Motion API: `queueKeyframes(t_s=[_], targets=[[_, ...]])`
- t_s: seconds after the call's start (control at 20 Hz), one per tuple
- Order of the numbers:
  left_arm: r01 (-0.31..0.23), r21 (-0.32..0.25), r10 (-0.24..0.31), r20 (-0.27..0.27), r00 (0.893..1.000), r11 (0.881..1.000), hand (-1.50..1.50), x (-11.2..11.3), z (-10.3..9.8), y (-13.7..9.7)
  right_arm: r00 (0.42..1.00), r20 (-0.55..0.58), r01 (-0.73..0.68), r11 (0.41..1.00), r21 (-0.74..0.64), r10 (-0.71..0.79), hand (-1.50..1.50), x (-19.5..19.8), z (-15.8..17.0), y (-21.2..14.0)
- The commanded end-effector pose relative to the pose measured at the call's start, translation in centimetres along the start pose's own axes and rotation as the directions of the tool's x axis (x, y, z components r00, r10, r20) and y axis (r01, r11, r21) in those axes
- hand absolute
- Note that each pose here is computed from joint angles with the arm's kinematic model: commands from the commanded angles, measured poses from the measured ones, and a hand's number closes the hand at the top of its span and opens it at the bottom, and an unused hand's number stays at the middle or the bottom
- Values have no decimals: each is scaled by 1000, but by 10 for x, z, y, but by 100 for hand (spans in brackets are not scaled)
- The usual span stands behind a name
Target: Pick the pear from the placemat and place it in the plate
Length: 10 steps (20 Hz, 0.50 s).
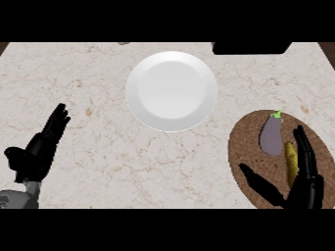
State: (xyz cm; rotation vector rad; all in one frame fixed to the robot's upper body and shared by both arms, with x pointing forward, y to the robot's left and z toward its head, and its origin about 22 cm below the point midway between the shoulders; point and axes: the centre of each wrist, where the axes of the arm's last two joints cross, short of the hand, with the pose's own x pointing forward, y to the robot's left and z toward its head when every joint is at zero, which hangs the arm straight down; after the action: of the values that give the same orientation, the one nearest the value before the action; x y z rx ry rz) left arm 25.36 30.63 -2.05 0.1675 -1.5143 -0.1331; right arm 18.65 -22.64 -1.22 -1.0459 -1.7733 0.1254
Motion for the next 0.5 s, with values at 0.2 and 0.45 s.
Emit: queueKeyframes(t_s=[0.2, 0.45], targets=[[6, 24, -6, -2, 1000, 1000, 0, -1, -1, -1, 931, -157, -306, 940, 154, 329, -150, -9, 17, -52], [-1, -6, 1, 14, 1000, 1000, 0, 2, 8, -3, 824, -239, -429, 842, 329, 513, -150, 11, 13, -70]])
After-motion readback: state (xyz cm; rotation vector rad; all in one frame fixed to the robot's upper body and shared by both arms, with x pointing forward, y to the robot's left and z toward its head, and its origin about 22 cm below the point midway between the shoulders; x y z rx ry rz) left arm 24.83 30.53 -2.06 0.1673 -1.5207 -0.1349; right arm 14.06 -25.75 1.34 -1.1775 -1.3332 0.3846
